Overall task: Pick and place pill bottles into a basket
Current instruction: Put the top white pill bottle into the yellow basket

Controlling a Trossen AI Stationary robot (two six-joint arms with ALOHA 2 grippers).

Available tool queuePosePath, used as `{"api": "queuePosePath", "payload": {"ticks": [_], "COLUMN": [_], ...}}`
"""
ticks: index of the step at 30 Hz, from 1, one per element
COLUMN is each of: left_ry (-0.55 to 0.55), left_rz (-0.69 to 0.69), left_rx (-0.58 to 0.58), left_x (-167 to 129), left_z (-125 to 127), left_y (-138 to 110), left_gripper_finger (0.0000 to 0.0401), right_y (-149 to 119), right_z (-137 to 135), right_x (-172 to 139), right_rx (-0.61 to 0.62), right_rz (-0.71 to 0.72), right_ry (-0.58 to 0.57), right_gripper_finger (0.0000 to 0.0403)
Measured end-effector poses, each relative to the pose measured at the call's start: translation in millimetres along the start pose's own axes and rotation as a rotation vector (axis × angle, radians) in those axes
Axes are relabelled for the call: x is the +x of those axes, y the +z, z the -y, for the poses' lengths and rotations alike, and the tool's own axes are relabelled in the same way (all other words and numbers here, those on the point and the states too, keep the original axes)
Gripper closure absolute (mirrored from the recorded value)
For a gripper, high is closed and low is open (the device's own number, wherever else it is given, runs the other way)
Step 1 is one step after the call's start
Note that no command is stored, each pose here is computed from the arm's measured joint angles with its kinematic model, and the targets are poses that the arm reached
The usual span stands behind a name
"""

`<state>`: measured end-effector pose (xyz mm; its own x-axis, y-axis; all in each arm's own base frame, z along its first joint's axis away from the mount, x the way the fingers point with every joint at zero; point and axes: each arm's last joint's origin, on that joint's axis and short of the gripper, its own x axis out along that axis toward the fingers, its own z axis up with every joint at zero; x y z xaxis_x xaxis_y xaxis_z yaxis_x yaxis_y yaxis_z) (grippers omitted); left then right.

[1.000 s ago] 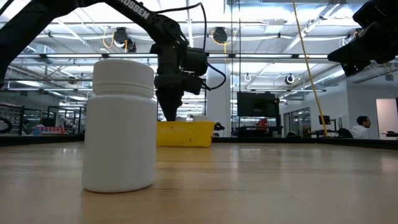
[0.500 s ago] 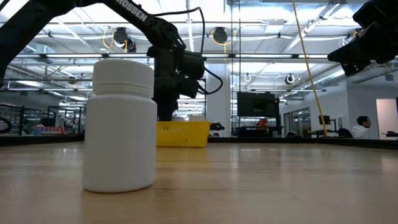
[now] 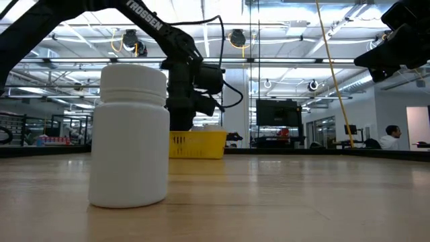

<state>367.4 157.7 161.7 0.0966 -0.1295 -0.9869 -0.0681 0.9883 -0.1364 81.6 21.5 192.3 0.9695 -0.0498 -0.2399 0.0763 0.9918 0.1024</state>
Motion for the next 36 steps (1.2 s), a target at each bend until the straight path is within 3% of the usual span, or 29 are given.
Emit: {"api": "queuePosePath", "payload": {"ticks": [5,12,17,23,30,36], "left_ry": [-0.017,0.012,0.033,0.038,0.025,0.040], "left_rz": [-0.012,-0.015,-0.021,-0.002,-0.011,-0.045], "left_rx": [-0.017,-0.002,-0.002,-0.012,-0.001,0.000], "left_x": [10.3,7.9,4.5,-3.1,-15.5,-20.5], "left_z": [2.2,2.1,1.9,1.6,3.3,4.0], "left_y": [-4.2,-4.3,-3.5,0.9,4.1,2.4], "left_gripper_finger": [0.0174,0.0230,0.0230,0.0198,0.0232,0.0217], "right_y": [0.0,0.0,0.1,0.0,0.0,0.0], "right_z": [0.0,0.0,0.0,0.0,0.0,0.0], "right_x": [0.0,0.0,0.0,0.0,0.0,-0.1], "right_rx": [0.000,0.000,0.000,0.000,0.000,0.000], "right_rz": [0.000,0.000,0.000,0.000,0.000,0.000], "right_ry": [0.000,0.000,0.000,0.000,0.000,0.000], "right_gripper_finger": [0.0403,0.0403,0.0403,0.0403,0.0403,0.0403]}}
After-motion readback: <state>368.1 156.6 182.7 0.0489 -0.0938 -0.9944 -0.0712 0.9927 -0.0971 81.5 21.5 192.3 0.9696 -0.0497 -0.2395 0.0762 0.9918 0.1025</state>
